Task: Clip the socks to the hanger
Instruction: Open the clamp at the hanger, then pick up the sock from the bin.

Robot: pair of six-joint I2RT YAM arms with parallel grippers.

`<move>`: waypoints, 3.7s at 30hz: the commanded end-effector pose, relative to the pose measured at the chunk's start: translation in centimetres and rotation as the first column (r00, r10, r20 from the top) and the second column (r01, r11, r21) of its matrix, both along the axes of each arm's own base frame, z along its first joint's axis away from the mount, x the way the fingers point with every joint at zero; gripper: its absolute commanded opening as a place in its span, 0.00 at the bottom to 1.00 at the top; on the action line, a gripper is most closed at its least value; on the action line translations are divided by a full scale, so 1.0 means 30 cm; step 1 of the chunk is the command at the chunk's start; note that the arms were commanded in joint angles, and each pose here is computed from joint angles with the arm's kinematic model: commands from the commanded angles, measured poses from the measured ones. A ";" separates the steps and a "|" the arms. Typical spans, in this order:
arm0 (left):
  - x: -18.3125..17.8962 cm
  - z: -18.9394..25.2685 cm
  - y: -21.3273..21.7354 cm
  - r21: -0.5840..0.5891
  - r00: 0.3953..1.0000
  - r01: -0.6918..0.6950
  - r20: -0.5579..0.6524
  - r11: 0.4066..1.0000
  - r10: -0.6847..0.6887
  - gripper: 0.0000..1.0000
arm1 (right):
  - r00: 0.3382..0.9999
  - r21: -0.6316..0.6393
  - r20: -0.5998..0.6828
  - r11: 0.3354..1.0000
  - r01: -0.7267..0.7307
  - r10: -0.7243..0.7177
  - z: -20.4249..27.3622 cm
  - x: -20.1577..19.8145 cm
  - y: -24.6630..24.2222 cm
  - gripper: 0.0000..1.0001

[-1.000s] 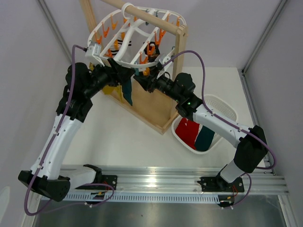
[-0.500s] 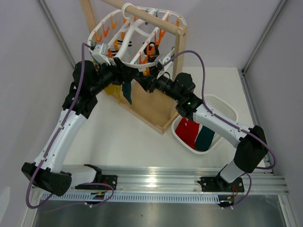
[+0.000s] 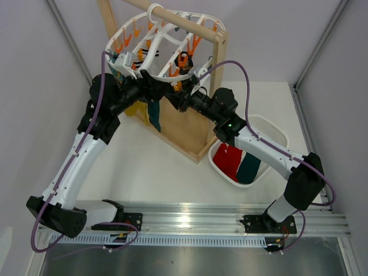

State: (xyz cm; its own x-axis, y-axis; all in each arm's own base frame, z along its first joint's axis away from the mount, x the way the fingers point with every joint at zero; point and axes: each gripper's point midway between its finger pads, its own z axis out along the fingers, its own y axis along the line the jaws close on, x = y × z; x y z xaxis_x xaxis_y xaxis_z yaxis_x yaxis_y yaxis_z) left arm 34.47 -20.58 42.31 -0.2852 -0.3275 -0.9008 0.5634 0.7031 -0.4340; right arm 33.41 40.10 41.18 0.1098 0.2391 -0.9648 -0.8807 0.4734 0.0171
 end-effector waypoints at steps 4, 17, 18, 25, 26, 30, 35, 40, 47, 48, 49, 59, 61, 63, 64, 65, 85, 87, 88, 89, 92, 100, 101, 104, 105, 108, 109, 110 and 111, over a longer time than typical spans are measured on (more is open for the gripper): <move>0.011 0.124 -0.011 -0.063 0.993 0.004 0.119 0.998 0.003 0.63 | 0.998 0.034 0.050 0.999 -0.036 0.034 0.080 -0.024 0.013 0.00; 0.012 0.121 -0.026 -0.076 0.994 0.014 0.108 0.997 -0.006 0.36 | 1.000 0.014 0.023 1.000 -0.009 0.009 0.046 -0.010 0.007 0.03; 0.012 0.123 -0.024 -0.077 0.994 0.010 0.110 0.997 -0.002 0.30 | 1.000 0.011 0.023 1.000 -0.005 0.005 0.045 -0.010 0.003 0.04; 0.032 0.100 -0.016 -0.066 0.994 -0.016 0.103 0.998 0.023 0.16 | 0.998 -0.050 -0.013 0.997 0.054 -0.055 -0.007 -0.013 -0.052 0.41; 0.031 0.104 -0.012 -0.066 0.994 -0.021 0.107 0.998 0.028 0.16 | 0.998 -0.076 -0.032 0.995 0.060 -0.062 -0.029 -0.016 -0.062 0.54; 0.049 0.086 0.007 -0.026 0.991 -0.058 0.121 0.998 0.061 0.13 | 0.987 -0.134 -0.092 0.984 0.118 -0.131 -0.084 -0.029 -0.127 0.73; 0.064 0.061 0.027 0.016 0.987 -0.094 0.136 0.995 0.091 0.13 | 0.958 -0.218 -0.160 0.955 0.200 -0.237 -0.131 -0.069 -0.245 0.88; 0.091 0.026 0.039 0.026 0.981 -0.129 0.147 0.991 0.124 0.16 | 0.921 -0.278 -0.238 0.930 0.240 -0.309 -0.190 -0.127 -0.348 0.89; 0.145 -0.008 0.030 0.038 0.978 -0.149 0.152 0.988 0.142 0.18 | 0.757 -0.353 -0.341 0.822 0.446 -0.557 -0.283 -0.148 -0.577 0.89; 0.148 -0.006 0.024 0.038 0.978 -0.146 0.158 0.988 0.139 0.18 | 0.703 -0.360 -0.361 0.787 0.502 -0.613 -0.301 -0.136 -0.623 0.89; 0.155 -0.019 0.020 0.044 0.979 -0.145 0.154 0.988 0.137 0.18 | 0.671 -0.374 -0.368 0.763 0.527 -0.644 -0.319 -0.136 -0.658 0.89; 0.166 -0.035 0.028 0.066 0.975 -0.176 0.147 0.982 0.165 0.11 | 0.175 -0.598 -0.525 0.507 0.620 -0.833 -0.757 -0.094 -1.038 0.83; 0.165 -0.033 0.029 0.067 0.975 -0.177 0.146 0.982 0.166 0.10 | 0.094 -0.598 -0.567 0.487 0.636 -0.819 -0.830 -0.072 -1.102 0.79; 0.161 -0.028 0.029 0.067 0.975 -0.174 0.149 0.982 0.163 0.09 | 0.010 -0.615 -0.573 0.438 0.656 -0.820 -0.889 -0.050 -1.173 0.76; 0.156 -0.019 0.032 0.063 0.974 -0.176 0.154 0.982 0.165 0.09 | -0.019 -0.627 -0.575 0.426 0.652 -0.818 -0.939 -0.032 -1.187 0.75; 0.154 -0.018 0.034 0.063 0.974 -0.178 0.156 0.982 0.166 0.09 | -0.048 -0.638 -0.573 0.409 0.652 -0.818 -0.965 -0.022 -1.207 0.75; 0.139 -0.018 0.024 0.060 0.981 -0.154 0.130 0.986 0.146 0.07 | -0.247 -0.757 -0.572 0.387 0.527 -0.782 -1.314 0.046 -1.288 0.30; 0.136 -0.017 0.024 0.058 0.981 -0.153 0.128 0.987 0.144 0.07 | -0.222 -0.743 -0.577 0.392 0.542 -0.786 -1.286 0.050 -1.287 0.12; 0.136 -0.017 0.023 0.058 0.981 -0.151 0.128 0.987 0.143 0.07 | -0.215 -0.739 -0.577 0.393 0.547 -0.788 -1.276 0.051 -1.288 0.06; 0.137 -0.022 0.022 0.060 0.982 -0.149 0.124 0.987 0.141 0.07 | -0.197 -0.729 -0.579 0.395 0.558 -0.791 -1.252 0.056 -1.287 0.02; 0.134 -0.018 0.021 0.057 0.983 -0.146 0.124 0.988 0.138 0.07 | -0.112 -0.701 -0.599 0.451 0.553 -0.793 -1.206 0.066 -1.256 0.00; 0.119 -0.002 0.026 0.055 0.983 -0.145 0.124 0.988 0.137 0.07 | 0.678 -0.315 -0.490 0.837 0.448 -0.548 -0.636 0.008 -0.886 0.00; 0.115 0.003 0.024 0.052 0.983 -0.140 0.125 0.989 0.133 0.07 | 0.755 -0.263 -0.442 0.875 0.407 -0.484 -0.554 -0.016 -0.838 0.00; 0.106 0.013 0.018 0.041 0.985 -0.127 0.122 0.991 0.121 0.07 | 0.928 -0.144 -0.285 0.968 0.204 -0.238 -0.329 -0.141 -0.680 0.00; 0.106 0.009 0.016 0.037 0.986 -0.123 0.113 0.992 0.119 0.07 | 0.958 -0.144 -0.238 0.982 0.126 -0.158 -0.294 -0.182 -0.636 0.00; 0.094 0.023 0.010 0.024 0.988 -0.109 0.110 0.994 0.106 0.07 | 0.992 -0.148 -0.126 0.989 -0.005 -0.014 -0.216 -0.261 -0.514 0.00; 0.089 0.032 0.010 0.018 0.988 -0.107 0.111 0.994 0.105 0.07 | 0.995 -0.175 -0.092 0.983 -0.062 0.047 -0.225 -0.283 -0.454 0.00; 0.086 0.029 0.007 0.015 0.990 -0.101 0.103 0.995 0.099 0.07 | 0.994 -0.183 -0.088 0.980 -0.082 0.067 -0.226 -0.288 -0.424 0.00; 0.084 0.034 0.004 0.010 0.991 -0.096 0.099 0.995 0.094 0.07 | 0.995 -0.198 -0.046 0.975 -0.096 0.088 -0.203 -0.291 -0.398 0.00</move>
State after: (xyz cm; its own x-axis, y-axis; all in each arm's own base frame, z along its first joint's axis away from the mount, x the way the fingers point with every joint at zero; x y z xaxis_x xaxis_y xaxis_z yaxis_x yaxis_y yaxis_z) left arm 38.00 -20.99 38.19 -0.2547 -0.2625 -0.9307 0.5013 0.7871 -0.3593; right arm 26.19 24.97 32.82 -0.0992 0.0843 -0.9915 -0.8393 0.5281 0.1288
